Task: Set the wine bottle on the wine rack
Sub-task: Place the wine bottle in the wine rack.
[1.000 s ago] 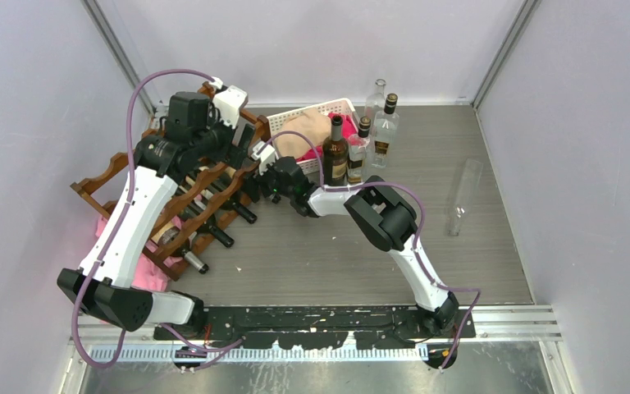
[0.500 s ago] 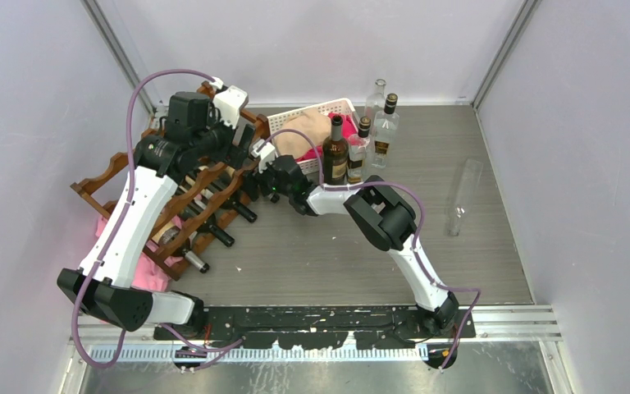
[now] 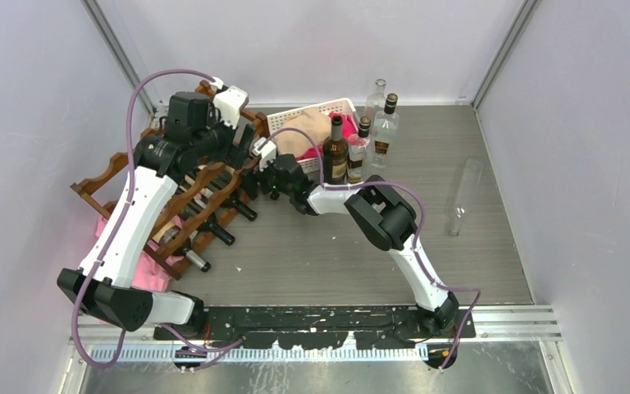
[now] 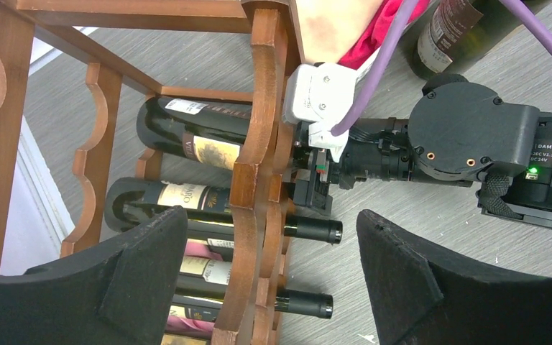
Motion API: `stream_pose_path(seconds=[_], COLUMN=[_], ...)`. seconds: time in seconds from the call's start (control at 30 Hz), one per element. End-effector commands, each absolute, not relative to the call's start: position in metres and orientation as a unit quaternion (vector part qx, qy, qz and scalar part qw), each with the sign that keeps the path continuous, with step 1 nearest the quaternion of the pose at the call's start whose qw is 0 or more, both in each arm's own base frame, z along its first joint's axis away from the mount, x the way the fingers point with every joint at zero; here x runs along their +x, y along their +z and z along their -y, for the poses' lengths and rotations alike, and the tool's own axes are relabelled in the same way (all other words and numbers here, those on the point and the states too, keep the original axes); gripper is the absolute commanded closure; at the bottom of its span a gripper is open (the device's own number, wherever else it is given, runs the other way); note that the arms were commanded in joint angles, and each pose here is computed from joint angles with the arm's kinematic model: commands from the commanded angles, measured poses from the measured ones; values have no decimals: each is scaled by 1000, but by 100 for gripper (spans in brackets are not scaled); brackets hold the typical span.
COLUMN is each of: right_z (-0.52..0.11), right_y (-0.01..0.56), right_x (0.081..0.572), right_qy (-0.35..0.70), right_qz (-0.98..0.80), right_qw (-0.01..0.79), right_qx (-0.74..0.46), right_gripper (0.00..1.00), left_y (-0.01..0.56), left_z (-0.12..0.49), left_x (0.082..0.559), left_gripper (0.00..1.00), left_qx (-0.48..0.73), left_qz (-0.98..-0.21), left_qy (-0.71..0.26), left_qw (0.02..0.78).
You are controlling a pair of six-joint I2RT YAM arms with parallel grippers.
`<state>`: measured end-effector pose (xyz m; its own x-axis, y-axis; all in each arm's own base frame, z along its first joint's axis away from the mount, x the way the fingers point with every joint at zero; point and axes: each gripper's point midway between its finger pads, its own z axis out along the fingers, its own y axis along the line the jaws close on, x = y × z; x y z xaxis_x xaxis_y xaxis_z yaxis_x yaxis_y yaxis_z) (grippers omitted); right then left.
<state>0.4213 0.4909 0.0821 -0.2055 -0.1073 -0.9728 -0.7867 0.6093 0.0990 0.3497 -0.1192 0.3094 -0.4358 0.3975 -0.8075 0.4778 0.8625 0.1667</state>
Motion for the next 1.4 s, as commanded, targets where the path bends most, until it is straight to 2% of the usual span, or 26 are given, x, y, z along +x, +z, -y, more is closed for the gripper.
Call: stream_pose_path(seconds=[0.0,0.4,0.5,0.73,0.93,1.07,1.13,1.27,1.37], right_z=[-496,-465,-457,-439,-438,-437,-438,-442,-443], right_y=[174,182,176,140,125,125,125,117,110], right_x=[428,397,387,374,381,386,388,389,388], right_qy=[347,334,332,301,286,293,295,297,297], right_qz=[-636,-630,-644,-708,-733,-736,-735,-744,-751], right_qw=[625,613,595,525,500,497,498,487,475], right_qx=[-292,-339,-348,-363,-361,-353,-353,-347,-348], right_gripper=[8,7,9,24,34,53,60,62,58], left_y=[331,326,328,331,330,327,325,315,310], left_z=[121,116,114,108,111,113,112,110,108], left_x=[349,338,336,331,327,325,324,321,321], left_gripper=[14,15,15,15,15,15,15,15,15], left_qx=[254,247,245,242,241,238,240,256,266], left_qz=[-831,-836,-835,-832,-835,-839,-841,-848,-855], left_qy=[-54,-52,-48,-39,-49,-58,-57,-48,-40], left_qw=[492,487,491,498,491,487,481,461,444])
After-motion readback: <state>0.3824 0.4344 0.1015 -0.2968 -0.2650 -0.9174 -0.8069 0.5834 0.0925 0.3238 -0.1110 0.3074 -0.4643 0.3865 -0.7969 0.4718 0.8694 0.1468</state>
